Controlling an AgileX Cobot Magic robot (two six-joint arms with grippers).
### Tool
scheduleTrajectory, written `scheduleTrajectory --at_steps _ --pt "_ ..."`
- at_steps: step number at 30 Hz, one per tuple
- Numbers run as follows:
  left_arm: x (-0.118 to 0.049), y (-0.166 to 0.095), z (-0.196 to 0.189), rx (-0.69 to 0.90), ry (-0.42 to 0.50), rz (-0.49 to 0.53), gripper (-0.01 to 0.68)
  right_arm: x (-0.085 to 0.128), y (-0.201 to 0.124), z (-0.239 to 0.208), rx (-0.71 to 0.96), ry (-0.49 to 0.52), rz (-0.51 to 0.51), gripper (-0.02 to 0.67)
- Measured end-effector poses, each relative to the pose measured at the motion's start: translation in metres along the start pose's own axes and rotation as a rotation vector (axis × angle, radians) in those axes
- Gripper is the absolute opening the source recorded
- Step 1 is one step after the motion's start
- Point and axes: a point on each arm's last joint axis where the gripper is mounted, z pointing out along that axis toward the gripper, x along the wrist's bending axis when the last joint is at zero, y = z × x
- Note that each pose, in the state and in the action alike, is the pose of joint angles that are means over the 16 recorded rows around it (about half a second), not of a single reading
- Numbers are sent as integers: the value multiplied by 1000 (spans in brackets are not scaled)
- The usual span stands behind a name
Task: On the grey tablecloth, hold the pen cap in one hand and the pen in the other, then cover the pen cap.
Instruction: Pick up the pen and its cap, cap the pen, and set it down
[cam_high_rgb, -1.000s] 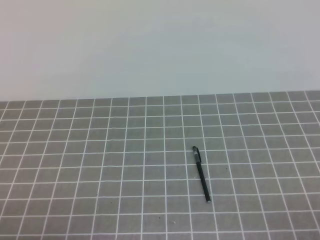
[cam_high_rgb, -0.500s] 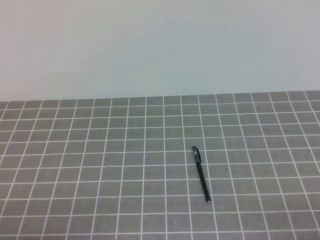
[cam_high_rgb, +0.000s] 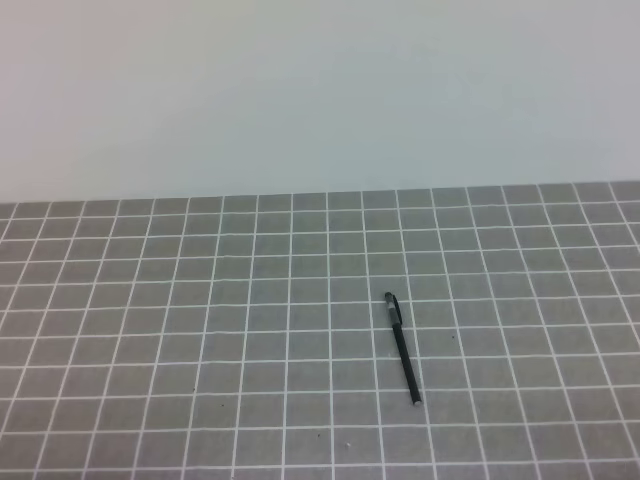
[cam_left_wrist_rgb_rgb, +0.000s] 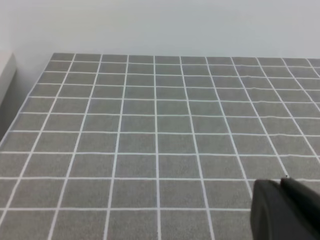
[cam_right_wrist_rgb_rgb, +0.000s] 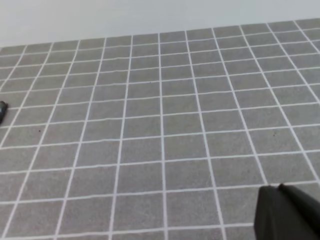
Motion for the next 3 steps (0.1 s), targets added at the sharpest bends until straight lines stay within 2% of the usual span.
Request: scheduleTrajectory --at_steps 3 --pt "0 0 0 0 0 0 -3 0 0 0 -3 4 13 3"
